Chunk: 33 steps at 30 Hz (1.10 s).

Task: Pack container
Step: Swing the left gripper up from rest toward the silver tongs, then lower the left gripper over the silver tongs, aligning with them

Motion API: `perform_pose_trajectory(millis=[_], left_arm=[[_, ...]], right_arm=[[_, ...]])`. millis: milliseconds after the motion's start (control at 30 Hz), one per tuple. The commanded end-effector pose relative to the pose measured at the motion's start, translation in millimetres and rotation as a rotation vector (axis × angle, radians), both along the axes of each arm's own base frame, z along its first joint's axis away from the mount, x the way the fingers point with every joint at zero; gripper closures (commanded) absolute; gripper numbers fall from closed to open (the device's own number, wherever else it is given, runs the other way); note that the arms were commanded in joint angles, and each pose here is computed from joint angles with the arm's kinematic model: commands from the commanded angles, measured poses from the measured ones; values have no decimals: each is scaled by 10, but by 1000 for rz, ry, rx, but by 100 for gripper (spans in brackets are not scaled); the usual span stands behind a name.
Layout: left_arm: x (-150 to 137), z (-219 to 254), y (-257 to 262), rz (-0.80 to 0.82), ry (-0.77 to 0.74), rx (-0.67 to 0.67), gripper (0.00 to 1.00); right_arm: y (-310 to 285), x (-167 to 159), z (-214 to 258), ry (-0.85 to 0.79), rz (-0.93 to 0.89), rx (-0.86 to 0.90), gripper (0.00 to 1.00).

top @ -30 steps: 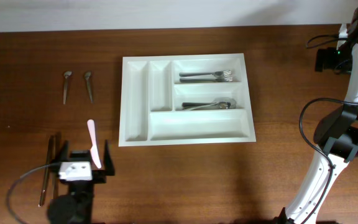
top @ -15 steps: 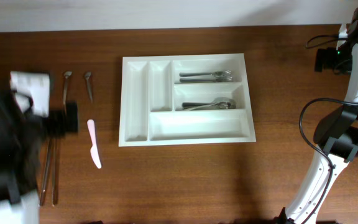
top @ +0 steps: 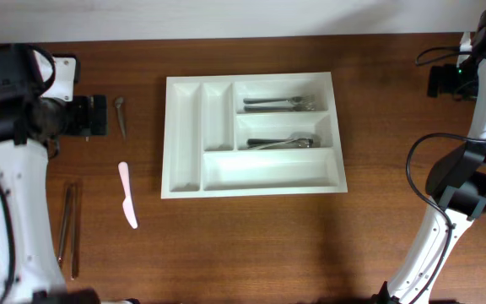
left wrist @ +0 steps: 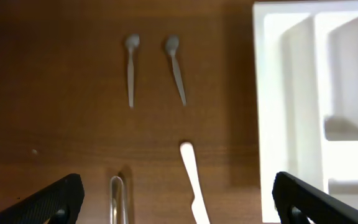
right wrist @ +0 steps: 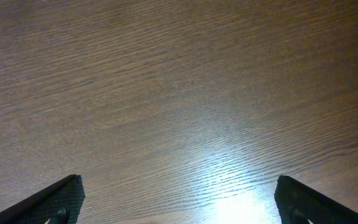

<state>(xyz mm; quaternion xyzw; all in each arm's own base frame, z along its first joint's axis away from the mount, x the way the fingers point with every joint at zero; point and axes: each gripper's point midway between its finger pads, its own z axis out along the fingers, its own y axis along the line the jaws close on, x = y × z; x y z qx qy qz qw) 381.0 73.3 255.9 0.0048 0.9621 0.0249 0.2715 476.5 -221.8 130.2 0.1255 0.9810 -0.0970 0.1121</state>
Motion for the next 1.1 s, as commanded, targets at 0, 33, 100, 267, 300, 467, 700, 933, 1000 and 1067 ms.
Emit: perform_pose_trajectory(millis=[0,33,100,267,300,467,700,933,1000,1067], left_arm=[[98,-208,52,38,56,-27,1],[115,-265,56,38,70,-30,1],[147,-367,63,38,96,-36,1],[151,-602,-13,23,169,-95,1],[151,-624,-47,15,176,-114,1],[27,-718,-101,11,246,-143,1],[-287,-825,-145,23,383,-158,1],[-561,-1295,21,138,515,-80,1],[-616,-1418,9,156,538,-89,1],[-666,-1535,-3,200,562,-105,1]], right_arm=[[-22,-18,-37,6,-13,7,1],[-23,-17,-36,5,-13,7,1],[-22,-18,-37,6,-13,7,1],[-22,-18,-37,6,-13,7,1],[-22,-18,-37,6,-13,7,1],[-22,-18,-37,6,-13,7,1],[-22,-18,-37,6,-13,7,1],[-22,-18,-37,6,-13,7,1],[-22,-18,-37,6,-13,7,1],[-22,-18,-37,6,-13,7,1]])
